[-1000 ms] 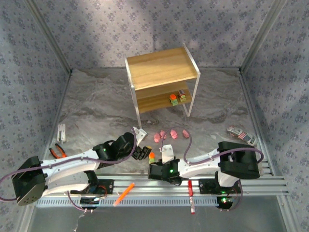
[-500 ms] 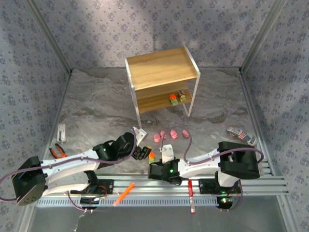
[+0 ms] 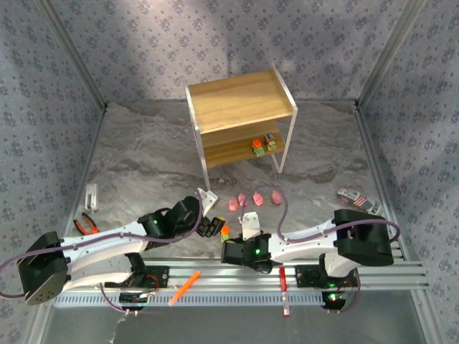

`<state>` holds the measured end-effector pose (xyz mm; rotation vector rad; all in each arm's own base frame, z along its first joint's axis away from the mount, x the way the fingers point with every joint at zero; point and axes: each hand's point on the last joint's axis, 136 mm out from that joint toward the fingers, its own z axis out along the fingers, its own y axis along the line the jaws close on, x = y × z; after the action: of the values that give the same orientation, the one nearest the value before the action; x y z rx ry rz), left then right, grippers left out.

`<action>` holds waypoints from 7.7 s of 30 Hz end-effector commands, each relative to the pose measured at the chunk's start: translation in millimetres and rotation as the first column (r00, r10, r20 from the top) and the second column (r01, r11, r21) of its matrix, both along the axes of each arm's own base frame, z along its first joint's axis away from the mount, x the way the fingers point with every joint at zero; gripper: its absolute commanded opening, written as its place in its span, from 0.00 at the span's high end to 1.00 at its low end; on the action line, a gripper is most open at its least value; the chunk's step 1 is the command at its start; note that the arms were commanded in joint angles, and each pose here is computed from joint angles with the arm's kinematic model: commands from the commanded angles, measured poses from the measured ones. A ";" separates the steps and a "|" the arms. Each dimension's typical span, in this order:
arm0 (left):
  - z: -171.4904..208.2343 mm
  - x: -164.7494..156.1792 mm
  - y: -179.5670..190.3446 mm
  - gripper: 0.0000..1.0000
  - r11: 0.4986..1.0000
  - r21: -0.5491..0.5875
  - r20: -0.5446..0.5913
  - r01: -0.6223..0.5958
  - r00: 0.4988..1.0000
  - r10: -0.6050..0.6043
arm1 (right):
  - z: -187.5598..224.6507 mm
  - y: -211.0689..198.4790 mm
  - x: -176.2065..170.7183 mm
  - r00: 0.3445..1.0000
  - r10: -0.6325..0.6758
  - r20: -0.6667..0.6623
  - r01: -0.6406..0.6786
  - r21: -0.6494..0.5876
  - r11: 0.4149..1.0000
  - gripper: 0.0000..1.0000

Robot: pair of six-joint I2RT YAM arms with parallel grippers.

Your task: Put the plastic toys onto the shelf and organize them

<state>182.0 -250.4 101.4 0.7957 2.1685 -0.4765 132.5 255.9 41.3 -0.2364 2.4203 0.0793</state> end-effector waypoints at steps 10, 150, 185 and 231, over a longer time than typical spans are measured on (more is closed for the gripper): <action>14.3 3.2 -7.4 0.19 1.000 -0.031 0.020 -0.001 1.000 0.002 | 50.8 -6.6 25.3 0.996 0.002 0.088 -0.002 0.000 1.000 0.79; 42.8 -0.7 9.3 0.14 0.987 -0.160 0.090 -0.007 0.996 0.022 | 158.0 14.3 239.8 0.980 0.075 0.185 -0.087 0.062 0.994 0.69; 41.8 0.0 9.3 0.14 0.987 -0.158 0.087 -0.010 0.996 0.024 | 174.6 11.8 235.6 0.973 0.069 0.219 -0.086 0.067 0.994 0.54; 31.4 1.2 4.9 0.14 0.993 -0.117 0.052 -0.010 0.998 0.016 | 189.7 -5.6 158.6 0.964 0.082 0.253 -0.094 0.036 0.995 0.50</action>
<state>181.0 -242.6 125.4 0.7340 2.0763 -0.5517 300.7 261.1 232.6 -0.3429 2.1439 0.1723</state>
